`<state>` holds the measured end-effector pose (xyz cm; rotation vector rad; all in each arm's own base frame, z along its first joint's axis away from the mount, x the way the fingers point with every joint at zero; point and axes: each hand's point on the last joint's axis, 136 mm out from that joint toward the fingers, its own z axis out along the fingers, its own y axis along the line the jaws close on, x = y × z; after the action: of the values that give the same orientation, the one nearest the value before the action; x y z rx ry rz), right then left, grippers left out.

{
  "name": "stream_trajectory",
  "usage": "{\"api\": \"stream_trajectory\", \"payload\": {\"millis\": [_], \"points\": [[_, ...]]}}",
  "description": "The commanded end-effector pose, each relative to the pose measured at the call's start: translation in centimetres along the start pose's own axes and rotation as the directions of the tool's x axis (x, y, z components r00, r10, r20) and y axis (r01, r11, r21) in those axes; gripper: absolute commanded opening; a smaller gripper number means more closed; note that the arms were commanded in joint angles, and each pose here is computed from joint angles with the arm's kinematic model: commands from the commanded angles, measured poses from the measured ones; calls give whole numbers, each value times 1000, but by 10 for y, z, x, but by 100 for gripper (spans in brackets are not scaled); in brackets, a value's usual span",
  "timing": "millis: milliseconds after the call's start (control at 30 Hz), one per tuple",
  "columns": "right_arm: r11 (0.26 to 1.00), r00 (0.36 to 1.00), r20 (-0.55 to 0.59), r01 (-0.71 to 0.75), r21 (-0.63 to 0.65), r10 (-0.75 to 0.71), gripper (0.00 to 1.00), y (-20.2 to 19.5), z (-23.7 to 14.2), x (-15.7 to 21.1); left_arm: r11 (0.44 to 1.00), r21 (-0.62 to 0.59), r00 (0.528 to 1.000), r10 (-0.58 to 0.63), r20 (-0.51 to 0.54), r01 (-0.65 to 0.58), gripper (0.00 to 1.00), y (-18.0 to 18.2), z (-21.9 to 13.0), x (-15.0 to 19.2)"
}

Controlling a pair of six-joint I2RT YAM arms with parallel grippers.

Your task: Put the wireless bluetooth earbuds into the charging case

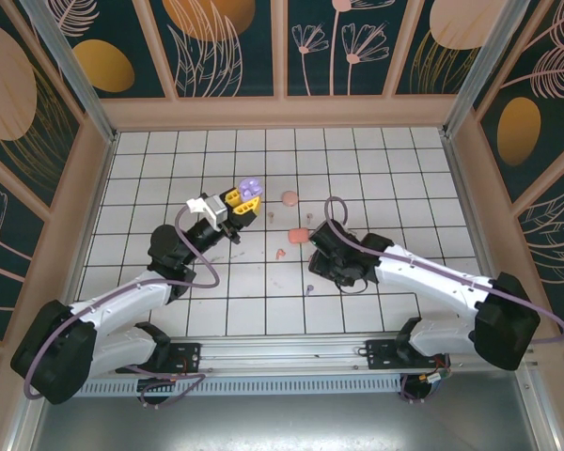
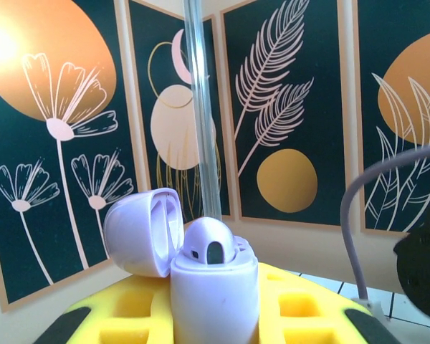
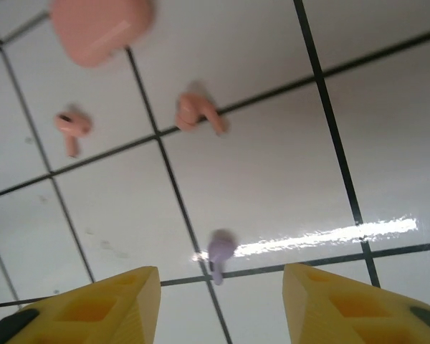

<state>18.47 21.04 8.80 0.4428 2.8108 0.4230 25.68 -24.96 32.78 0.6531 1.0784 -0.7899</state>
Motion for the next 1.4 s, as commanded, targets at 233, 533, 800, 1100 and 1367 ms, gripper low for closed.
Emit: {"api": "stream_trajectory", "payload": {"millis": [233,533,800,1100,1367], "points": [[998,994,-95,-54,42,58,43,7,33,23,1000,-10,997,6,79,-5,0,-3,-8,-18],[996,987,-159,-7,87,21,41,11,53,39,1000,-6,997,2,77,-1,0,-3,-7,-15],[994,986,-166,7,105,11,38,11,59,41,1000,2,997,-1,77,0,0,-3,-4,-14],[990,985,-169,39,139,-15,35,10,67,39,1000,6,997,-1,75,0,0,-4,-5,-14],[985,984,-174,70,156,-43,29,9,71,37,1000,7,998,1,69,-1,0,-4,-5,-12]]}}
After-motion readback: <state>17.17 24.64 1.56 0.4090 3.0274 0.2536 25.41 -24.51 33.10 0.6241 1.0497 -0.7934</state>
